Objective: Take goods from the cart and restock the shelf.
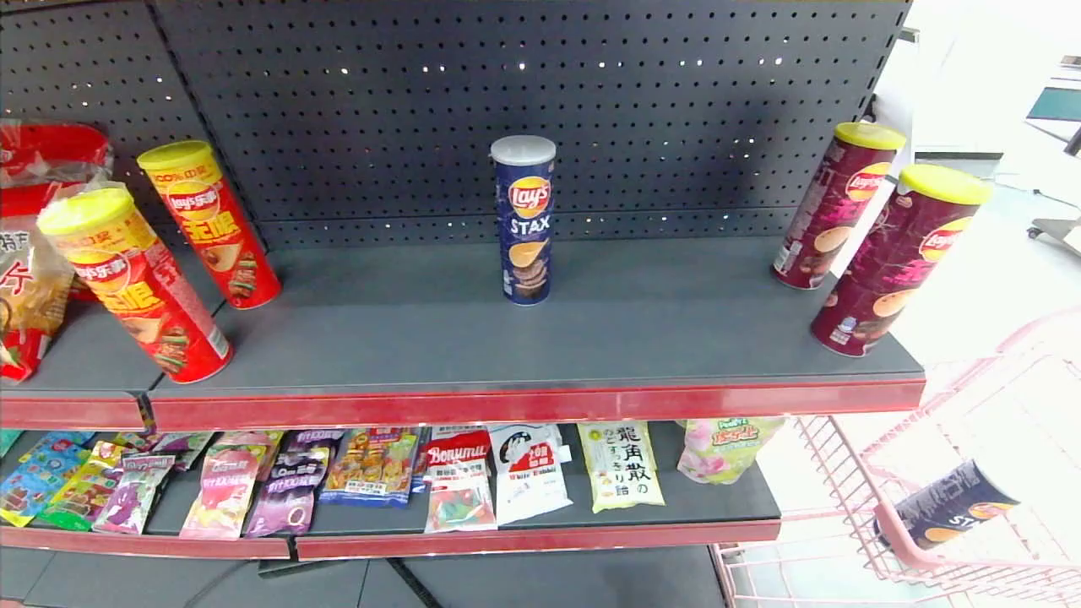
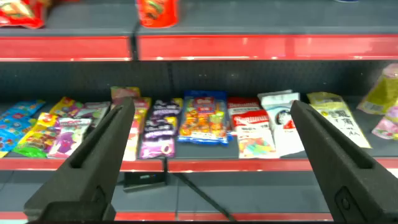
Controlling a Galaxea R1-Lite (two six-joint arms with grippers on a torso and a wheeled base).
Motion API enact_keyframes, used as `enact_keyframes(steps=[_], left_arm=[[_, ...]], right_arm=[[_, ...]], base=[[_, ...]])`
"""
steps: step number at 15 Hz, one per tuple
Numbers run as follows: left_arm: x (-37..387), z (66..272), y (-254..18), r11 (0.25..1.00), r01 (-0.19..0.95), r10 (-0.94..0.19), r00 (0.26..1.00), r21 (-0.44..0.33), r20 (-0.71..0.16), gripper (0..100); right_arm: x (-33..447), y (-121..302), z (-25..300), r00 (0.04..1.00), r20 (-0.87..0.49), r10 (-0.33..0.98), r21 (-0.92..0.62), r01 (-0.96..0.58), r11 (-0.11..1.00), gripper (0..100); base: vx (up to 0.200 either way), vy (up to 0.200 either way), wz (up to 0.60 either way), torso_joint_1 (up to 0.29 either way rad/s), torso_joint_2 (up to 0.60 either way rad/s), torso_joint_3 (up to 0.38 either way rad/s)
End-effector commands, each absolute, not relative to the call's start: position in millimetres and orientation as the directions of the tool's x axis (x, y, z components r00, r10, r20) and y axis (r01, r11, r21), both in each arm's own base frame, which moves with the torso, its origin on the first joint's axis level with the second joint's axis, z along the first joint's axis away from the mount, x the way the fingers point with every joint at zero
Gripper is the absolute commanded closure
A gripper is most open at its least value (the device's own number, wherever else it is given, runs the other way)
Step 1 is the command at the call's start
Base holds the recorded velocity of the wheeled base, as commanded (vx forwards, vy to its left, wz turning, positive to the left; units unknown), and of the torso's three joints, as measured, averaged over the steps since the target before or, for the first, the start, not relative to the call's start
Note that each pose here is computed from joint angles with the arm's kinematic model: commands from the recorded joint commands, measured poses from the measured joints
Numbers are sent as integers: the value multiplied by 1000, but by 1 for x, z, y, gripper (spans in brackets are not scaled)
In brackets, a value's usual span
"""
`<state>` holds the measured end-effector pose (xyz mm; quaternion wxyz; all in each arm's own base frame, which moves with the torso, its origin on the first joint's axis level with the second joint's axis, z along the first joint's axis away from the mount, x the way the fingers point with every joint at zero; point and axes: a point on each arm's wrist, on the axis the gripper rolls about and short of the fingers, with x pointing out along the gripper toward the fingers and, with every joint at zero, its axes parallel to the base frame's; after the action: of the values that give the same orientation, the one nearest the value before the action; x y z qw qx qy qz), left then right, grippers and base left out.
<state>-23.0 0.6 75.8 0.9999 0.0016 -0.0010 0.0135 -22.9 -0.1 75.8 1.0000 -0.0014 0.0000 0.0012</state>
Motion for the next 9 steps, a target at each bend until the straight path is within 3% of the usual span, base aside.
enact_keyframes(steps=[1, 9], left_arm=[[-23, 76, 1, 1000, -28, 28, 1000, 3, 2, 0], [-23, 75, 1, 1000, -26, 26, 1000, 3, 0, 0]], right_arm=[[-23, 0, 76, 1000, 0, 3, -3, -3, 1000, 0], [-23, 0, 76, 1000, 0, 3, -3, -3, 1000, 0]], base=[[0, -200, 0, 2, 2, 2], [0, -200, 0, 2, 2, 2]])
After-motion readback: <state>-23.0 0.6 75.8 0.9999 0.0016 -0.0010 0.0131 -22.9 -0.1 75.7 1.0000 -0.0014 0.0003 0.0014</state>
